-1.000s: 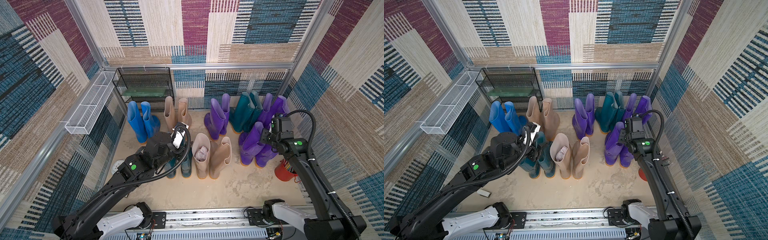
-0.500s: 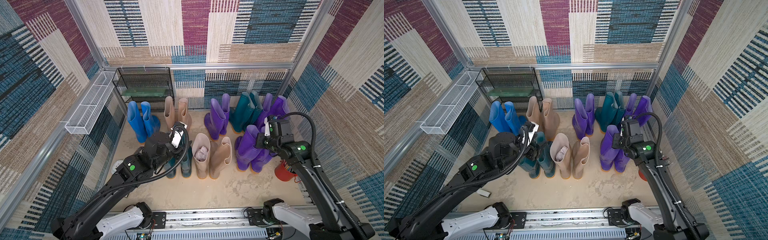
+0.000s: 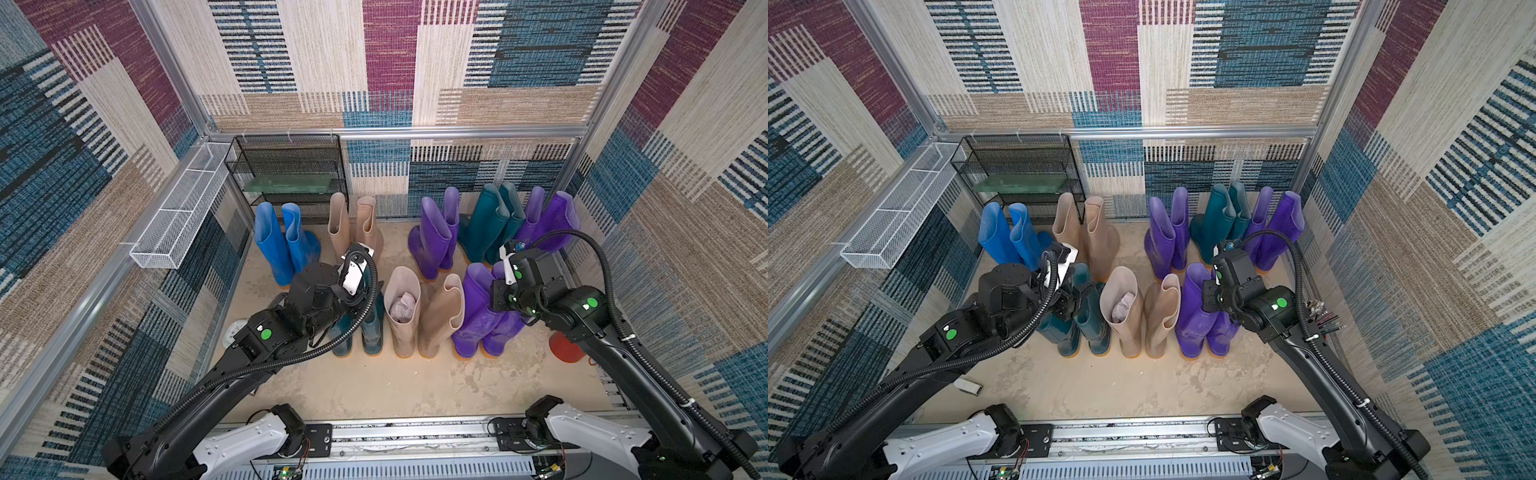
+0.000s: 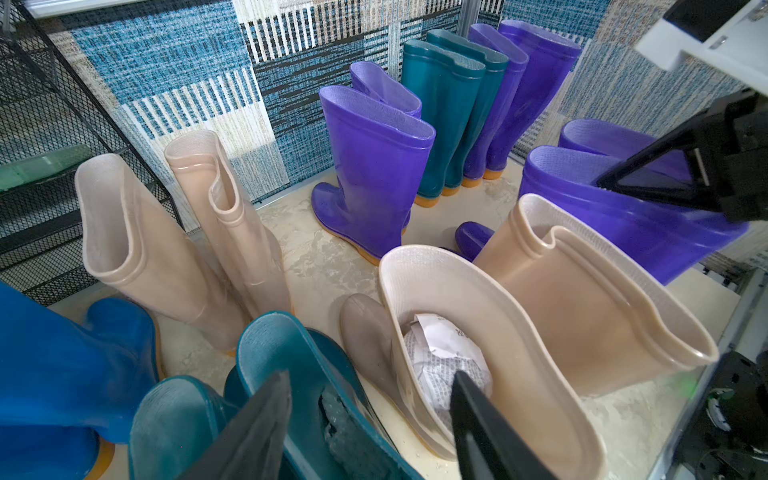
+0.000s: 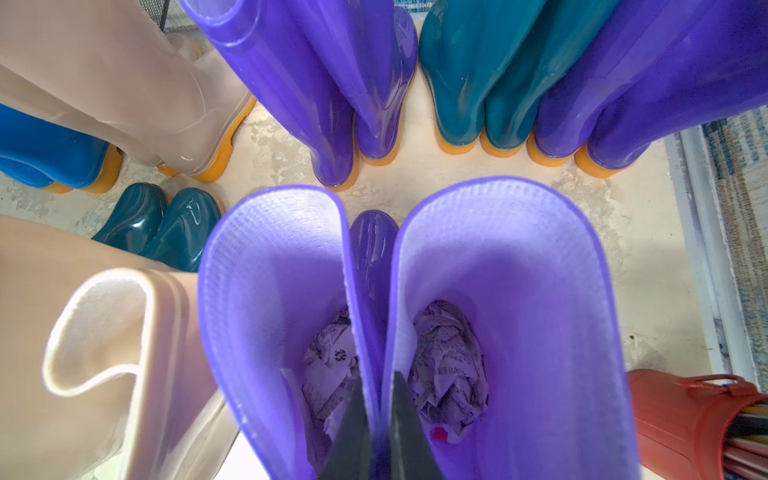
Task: Match and arrange rain boots in pairs
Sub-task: Move a pair of rain boots to the center of the board.
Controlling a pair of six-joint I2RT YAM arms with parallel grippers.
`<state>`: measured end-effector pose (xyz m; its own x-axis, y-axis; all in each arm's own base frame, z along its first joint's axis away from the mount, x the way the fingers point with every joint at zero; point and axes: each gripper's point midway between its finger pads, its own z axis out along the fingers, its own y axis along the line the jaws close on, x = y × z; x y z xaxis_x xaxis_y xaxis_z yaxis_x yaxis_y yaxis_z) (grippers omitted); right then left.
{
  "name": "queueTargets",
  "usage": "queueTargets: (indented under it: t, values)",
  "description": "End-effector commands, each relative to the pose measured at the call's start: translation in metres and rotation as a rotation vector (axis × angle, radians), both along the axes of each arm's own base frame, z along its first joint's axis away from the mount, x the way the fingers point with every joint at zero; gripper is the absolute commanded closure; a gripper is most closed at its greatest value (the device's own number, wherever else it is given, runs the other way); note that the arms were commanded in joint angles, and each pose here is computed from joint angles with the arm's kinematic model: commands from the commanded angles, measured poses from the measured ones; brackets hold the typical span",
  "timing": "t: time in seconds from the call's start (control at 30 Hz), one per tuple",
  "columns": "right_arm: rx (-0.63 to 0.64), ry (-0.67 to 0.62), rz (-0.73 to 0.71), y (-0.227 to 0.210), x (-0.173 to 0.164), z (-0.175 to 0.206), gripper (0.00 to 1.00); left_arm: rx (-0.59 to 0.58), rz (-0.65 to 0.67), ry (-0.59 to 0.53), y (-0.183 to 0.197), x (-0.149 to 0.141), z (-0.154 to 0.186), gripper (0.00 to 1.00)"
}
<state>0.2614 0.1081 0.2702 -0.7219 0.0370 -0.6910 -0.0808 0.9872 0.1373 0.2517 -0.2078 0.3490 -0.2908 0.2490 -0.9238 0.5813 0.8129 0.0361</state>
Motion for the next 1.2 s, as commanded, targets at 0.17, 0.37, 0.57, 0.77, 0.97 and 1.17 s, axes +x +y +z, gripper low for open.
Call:
queueTargets:
  t: [0.17, 0.37, 0.57, 0.77, 0.97, 1.17]
  values:
    - [0.159, -0.122, -0.024, 0.023, 0.014, 0.017, 1.0, -0.018, -0.002, -0.029, -0.002, 0.004, 0.007, 0.37]
    - [0.149, -0.165, -0.043, 0.019, 0.027, 0.019, 1.0, -0.023, 0.0, -0.03, -0.001, 0.004, 0.008, 0.37]
    - [0.178, -0.143, -0.045, 0.02, 0.027, 0.012, 0.98, -0.023, -0.001, -0.032, 0.0, 0.004, 0.008, 0.37]
    - [0.181, -0.148, -0.055, 0.01, 0.021, 0.018, 0.66, -0.022, -0.005, -0.03, -0.001, 0.003, 0.009, 0.37]
    - [0.164, -0.139, -0.052, 0.006, 0.018, 0.019, 0.35, -0.021, 0.002, -0.035, 0.002, 0.003, 0.009, 0.36]
    - [0.133, -0.185, -0.058, -0.004, 0.016, 0.046, 0.04, -0.017, 0.014, -0.057, 0.006, 0.003, 0.014, 0.36]
